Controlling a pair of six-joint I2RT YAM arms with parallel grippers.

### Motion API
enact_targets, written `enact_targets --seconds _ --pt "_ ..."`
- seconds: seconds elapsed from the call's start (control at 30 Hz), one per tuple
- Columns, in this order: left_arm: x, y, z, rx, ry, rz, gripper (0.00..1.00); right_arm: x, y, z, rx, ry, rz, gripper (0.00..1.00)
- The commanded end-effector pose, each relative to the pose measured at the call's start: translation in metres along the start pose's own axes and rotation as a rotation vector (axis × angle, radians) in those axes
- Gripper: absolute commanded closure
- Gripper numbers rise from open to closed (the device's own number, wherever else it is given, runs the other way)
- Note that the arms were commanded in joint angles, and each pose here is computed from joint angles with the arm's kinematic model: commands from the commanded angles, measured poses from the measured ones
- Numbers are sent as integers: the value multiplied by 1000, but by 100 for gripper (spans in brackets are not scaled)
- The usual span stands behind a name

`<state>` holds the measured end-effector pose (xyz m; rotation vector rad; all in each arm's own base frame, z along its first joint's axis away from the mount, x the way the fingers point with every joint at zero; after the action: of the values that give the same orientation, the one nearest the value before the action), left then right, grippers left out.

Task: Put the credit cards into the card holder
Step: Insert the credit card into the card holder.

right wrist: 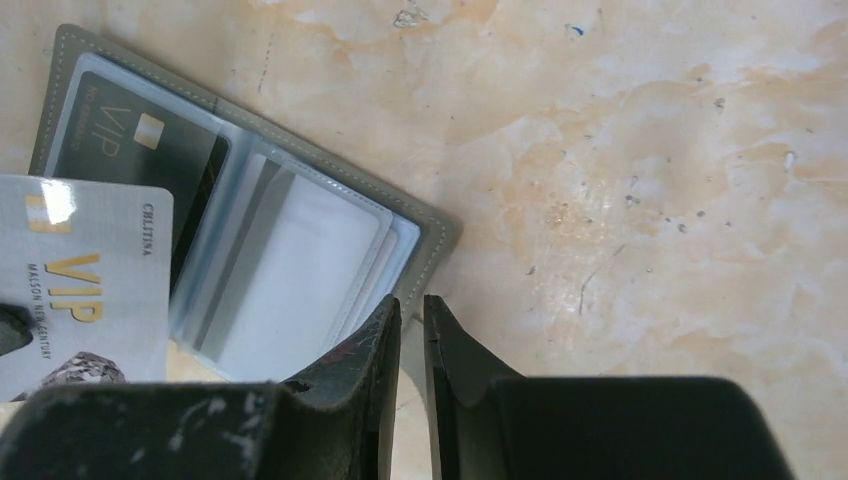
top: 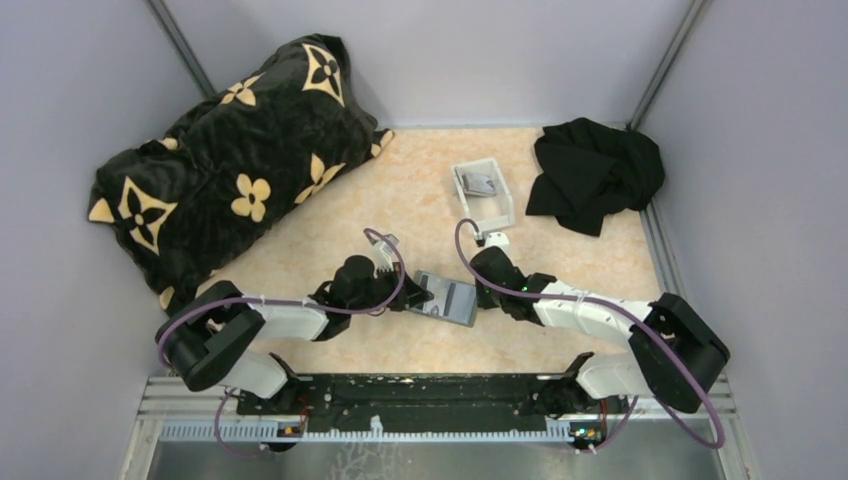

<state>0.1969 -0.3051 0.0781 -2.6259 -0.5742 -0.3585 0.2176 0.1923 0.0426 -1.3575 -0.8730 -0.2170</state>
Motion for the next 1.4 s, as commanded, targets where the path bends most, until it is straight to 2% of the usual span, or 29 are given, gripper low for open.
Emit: enact_targets --seconds 0.0,0.6,1.03,1.37 --pt "13 0 -8 1 53 -56 100 13 -9 -9 -35 16 -45 85" --pt "25 10 5 7 70 1 100 30 -2 19 82 -12 -73 85" --pt "8 17 5 -38 42 134 100 31 2 24 98 -10 -72 85" --pt "8 13 16 12 19 109 100 27 5 26 107 -11 -66 85"
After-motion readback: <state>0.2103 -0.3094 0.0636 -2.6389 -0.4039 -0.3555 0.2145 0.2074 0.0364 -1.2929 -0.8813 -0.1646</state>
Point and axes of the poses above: each gripper's point midway between its finger pads, its own y axis out along the fingers, its own z axis along the line the jaws close on, x = y × z, the point moved 1 cm from there along -y, back along the fingers, and after that the axes turned 15 degrees about -y, right-handed, at the moved point
